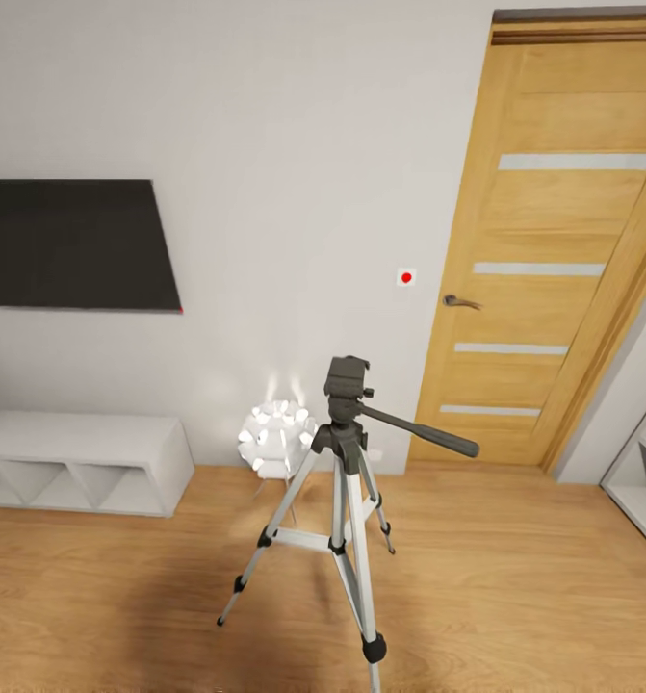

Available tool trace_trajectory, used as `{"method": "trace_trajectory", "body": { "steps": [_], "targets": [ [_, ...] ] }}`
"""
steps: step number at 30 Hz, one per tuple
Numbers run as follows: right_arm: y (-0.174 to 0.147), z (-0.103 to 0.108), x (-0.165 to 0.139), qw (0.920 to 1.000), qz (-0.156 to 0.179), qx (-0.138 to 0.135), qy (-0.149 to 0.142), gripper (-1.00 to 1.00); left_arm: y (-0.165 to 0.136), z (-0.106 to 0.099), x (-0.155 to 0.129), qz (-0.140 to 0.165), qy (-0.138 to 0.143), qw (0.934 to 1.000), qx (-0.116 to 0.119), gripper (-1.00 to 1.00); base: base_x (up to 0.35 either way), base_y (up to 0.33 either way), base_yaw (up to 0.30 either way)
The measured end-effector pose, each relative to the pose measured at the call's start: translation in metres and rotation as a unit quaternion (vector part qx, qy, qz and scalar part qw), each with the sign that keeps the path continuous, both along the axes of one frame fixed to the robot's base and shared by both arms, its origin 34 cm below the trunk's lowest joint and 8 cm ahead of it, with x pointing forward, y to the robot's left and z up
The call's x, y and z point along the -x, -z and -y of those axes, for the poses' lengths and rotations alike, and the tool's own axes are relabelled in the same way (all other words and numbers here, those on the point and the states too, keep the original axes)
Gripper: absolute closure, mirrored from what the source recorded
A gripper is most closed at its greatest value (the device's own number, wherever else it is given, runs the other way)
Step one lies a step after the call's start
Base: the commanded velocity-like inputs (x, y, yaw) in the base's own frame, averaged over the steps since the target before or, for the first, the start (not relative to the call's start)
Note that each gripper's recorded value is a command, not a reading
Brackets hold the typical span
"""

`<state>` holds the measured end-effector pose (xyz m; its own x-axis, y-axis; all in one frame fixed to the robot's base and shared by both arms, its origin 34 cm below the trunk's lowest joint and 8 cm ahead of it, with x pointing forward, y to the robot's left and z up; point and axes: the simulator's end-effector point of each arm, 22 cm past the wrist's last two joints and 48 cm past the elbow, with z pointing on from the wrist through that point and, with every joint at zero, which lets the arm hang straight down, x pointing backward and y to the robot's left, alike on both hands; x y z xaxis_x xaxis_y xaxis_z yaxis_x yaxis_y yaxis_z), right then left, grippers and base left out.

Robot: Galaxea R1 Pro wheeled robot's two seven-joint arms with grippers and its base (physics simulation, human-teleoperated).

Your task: Attach the digital camera to the camera tripod in the bedroom.

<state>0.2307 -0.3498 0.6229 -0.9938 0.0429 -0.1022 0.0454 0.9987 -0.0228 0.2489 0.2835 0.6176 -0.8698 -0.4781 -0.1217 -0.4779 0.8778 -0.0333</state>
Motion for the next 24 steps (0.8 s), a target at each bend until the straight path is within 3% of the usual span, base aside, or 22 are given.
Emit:
{"method": "trace_trajectory", "body": {
  "steps": [7,24],
  "targets": [
    [0.001,0.0,0.005,1.0,-0.006,0.0,0.0,-1.0,0.001,0.0,0.004,-0.005,0.0,1.0,0.0,1.0,-0.187,0.0,0.0],
    [0.004,0.0,0.015,0.9998,-0.019,0.0,0.0,-1.0,0.005,0.0,0.015,-0.019,0.0,0.9998,0.0,1.0,-0.015,0.0,0.0]
  ]
}}
